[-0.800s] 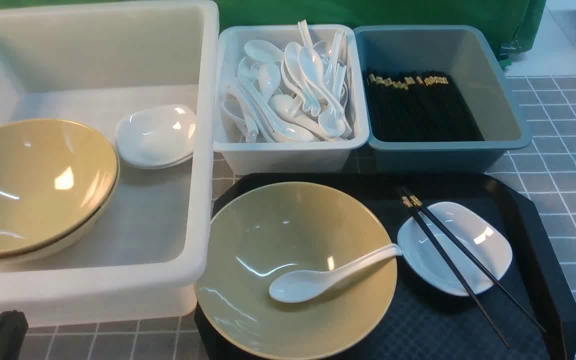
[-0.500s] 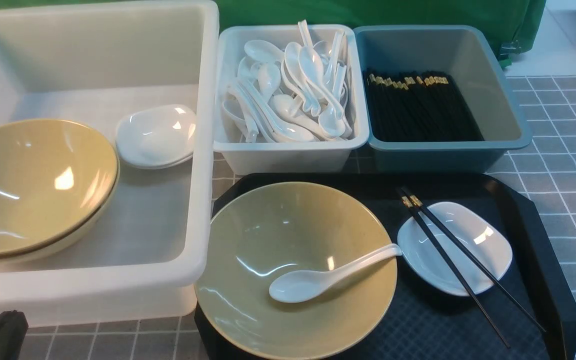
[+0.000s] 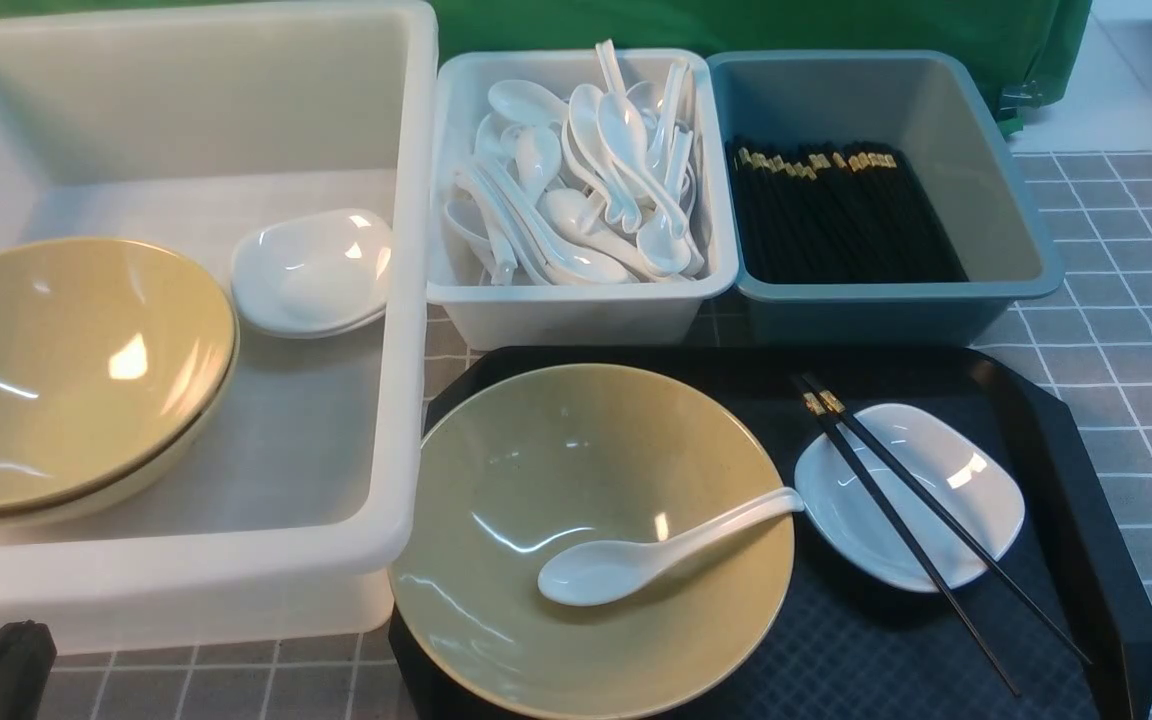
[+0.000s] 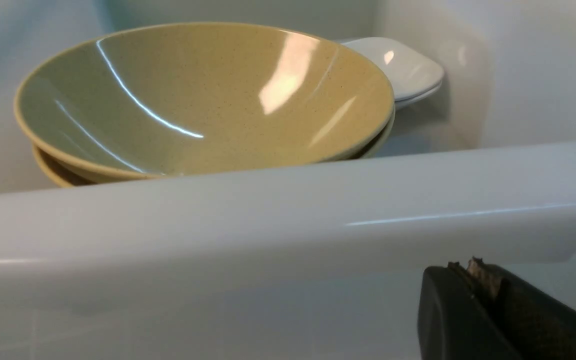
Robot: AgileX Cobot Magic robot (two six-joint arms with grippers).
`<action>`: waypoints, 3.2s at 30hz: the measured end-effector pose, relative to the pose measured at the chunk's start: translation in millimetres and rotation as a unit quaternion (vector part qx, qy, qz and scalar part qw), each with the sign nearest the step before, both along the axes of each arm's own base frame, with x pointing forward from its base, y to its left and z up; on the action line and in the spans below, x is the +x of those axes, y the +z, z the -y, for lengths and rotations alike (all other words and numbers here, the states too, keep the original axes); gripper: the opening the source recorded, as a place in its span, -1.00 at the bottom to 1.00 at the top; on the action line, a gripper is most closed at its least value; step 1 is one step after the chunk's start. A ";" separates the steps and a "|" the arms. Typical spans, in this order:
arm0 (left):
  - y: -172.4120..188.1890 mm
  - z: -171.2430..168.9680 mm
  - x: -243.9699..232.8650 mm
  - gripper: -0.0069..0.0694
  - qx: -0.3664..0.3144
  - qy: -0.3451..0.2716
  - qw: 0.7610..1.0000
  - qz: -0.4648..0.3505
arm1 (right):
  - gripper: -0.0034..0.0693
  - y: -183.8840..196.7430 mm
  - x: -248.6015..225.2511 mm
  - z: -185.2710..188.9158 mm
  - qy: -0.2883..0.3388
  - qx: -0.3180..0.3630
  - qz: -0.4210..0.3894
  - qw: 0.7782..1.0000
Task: On grey table put chopsticks spoon bowls plates into blue grey white boxes.
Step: 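Move the grippers toward the tableware on the black tray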
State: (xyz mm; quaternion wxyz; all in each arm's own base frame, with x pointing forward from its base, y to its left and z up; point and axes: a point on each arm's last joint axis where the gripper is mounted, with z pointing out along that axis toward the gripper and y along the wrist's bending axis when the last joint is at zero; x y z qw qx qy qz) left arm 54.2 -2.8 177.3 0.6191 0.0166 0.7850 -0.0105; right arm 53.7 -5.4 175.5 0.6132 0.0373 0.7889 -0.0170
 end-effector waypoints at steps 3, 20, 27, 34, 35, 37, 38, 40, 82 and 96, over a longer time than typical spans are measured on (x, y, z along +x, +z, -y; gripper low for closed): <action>0.0 0.0 0.0 -0.85 0.000 0.000 1.000 0.000 | -0.25 0.0 0.0 0.0 0.000 0.000 0.000 1.000; 0.0 0.0 0.0 -0.85 0.000 0.000 1.000 0.000 | -0.25 0.0 0.0 0.0 0.000 -0.001 0.000 1.000; 0.0 -0.6 0.0 -0.85 0.015 0.000 1.000 0.000 | -0.25 0.0 0.0 0.0 0.000 -0.001 0.000 1.000; 0.5 -0.6 0.1 -0.85 0.018 -0.001 1.000 0.004 | -0.25 0.1 0.0 0.0 0.000 -0.001 0.000 1.000; 0.9 -0.3 0.2 -0.85 0.012 -0.001 1.000 0.005 | -0.25 0.1 0.0 0.0 0.000 -0.001 0.000 1.000; 2.3 1.0 0.5 -0.85 -0.023 0.000 1.000 0.012 | -0.25 0.1 0.0 0.0 0.000 -0.001 0.000 1.000; 3.9 2.3 0.7 -0.85 -0.072 0.002 0.997 0.018 | -0.25 0.1 0.0 0.0 -0.001 0.003 0.001 1.000; 5.3 4.2 0.9 -0.85 -0.140 0.006 0.990 0.021 | -0.25 0.2 0.1 -0.2 -0.005 0.026 0.003 1.000; 181.5 36.5 85.5 -0.85 0.045 -0.167 0.913 -0.368 | -0.82 152.3 117.8 -63.0 0.310 -0.082 -0.412 0.853; 177.6 165.5 140.7 -0.85 0.190 -0.360 0.825 -0.391 | -0.58 113.7 197.5 -107.0 0.296 -0.149 -0.441 0.834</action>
